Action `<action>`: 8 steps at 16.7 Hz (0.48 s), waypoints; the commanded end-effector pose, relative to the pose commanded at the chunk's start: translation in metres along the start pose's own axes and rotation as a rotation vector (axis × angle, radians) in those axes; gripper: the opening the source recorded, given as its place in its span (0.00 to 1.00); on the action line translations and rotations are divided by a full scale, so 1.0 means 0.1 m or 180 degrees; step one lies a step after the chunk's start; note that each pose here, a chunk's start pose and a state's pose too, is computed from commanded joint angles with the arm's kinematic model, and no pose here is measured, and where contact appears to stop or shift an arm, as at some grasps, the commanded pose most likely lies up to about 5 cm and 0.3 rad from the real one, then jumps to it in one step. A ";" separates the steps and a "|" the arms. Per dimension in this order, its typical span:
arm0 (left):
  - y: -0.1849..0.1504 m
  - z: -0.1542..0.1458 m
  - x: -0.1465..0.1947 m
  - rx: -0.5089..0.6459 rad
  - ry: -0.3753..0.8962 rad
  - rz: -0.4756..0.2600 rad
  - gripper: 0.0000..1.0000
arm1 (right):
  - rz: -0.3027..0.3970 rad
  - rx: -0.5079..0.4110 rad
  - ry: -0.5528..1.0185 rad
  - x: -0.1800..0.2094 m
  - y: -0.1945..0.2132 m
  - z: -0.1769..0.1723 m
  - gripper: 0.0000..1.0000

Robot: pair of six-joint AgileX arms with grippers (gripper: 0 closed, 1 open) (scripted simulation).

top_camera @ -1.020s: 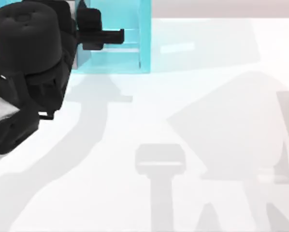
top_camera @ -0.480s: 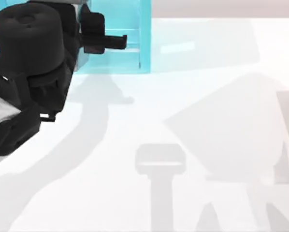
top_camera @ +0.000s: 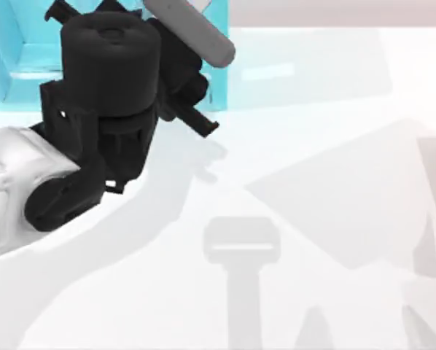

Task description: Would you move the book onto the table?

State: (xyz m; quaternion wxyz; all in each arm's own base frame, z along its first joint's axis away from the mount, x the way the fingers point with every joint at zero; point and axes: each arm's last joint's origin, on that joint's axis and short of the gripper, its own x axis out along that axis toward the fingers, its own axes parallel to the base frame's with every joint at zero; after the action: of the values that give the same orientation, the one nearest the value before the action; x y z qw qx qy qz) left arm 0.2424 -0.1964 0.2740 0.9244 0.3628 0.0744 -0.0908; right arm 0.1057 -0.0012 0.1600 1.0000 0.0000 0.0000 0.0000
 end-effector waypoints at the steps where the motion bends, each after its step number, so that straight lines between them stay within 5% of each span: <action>1: -0.06 0.02 0.00 0.0427 0.0030 -0.0051 0.00 | 0.0000 0.0000 0.0000 0.00 0.00 0.00 1.00; 8: -0.62 0.11 0.05 0.4323 0.0096 -0.0459 0.00 | 0.0000 0.0000 0.0000 0.00 0.00 0.00 1.00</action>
State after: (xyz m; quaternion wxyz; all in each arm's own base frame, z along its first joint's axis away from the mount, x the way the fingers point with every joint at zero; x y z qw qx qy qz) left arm 0.2340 -0.2493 0.2402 0.4824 0.8578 0.0378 -0.1736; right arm 0.1057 -0.0012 0.1600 1.0000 0.0000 0.0000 0.0000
